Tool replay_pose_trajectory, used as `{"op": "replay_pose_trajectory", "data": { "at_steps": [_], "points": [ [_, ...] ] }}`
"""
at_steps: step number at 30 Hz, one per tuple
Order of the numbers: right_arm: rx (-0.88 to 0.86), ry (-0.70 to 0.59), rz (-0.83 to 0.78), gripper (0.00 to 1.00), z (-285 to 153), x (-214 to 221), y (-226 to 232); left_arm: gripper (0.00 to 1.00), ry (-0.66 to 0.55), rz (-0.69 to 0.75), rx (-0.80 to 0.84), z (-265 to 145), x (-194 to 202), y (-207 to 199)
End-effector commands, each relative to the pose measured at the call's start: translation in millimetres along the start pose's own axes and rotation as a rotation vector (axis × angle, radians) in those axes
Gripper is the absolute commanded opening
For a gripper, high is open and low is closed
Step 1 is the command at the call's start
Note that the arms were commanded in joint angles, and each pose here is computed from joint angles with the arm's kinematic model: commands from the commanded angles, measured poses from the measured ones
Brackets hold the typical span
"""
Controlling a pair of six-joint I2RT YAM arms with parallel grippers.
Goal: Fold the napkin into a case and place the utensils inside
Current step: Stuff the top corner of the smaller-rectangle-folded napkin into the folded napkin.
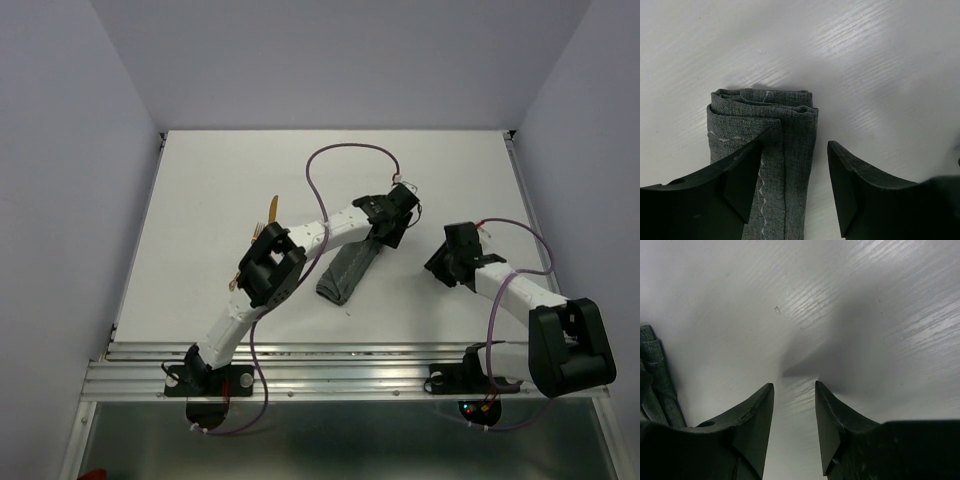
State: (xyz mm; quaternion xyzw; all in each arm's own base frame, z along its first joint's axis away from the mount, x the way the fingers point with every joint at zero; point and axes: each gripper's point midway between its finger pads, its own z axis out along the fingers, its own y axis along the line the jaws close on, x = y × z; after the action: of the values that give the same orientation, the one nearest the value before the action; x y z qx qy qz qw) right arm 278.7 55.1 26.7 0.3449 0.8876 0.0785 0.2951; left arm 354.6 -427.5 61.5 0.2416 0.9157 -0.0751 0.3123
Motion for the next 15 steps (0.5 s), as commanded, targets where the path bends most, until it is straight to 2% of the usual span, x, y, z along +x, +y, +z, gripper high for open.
{"op": "replay_pose_trajectory", "data": {
  "at_steps": [1,6,9,11,12,15],
  "points": [
    [-0.026,-0.017,-0.002,0.44,-4,-12,11,0.66,-0.038,0.016,-0.052,-5,-15,4],
    [-0.036,-0.017,0.002,0.44,-6,-12,13,0.65,-0.028,0.027,-0.066,1,-10,5],
    [-0.038,-0.019,0.007,0.44,-6,-13,14,0.59,-0.025,0.03,-0.072,3,-9,6],
    [-0.044,-0.02,0.011,0.44,-7,-13,15,0.49,-0.022,0.029,-0.068,4,-8,5],
    [-0.043,-0.019,0.012,0.44,-7,-13,14,0.41,-0.02,0.032,-0.067,5,-7,5],
    [-0.045,-0.014,0.01,0.44,-7,-12,14,0.31,-0.02,0.03,-0.062,3,-8,4]
  ]
}}
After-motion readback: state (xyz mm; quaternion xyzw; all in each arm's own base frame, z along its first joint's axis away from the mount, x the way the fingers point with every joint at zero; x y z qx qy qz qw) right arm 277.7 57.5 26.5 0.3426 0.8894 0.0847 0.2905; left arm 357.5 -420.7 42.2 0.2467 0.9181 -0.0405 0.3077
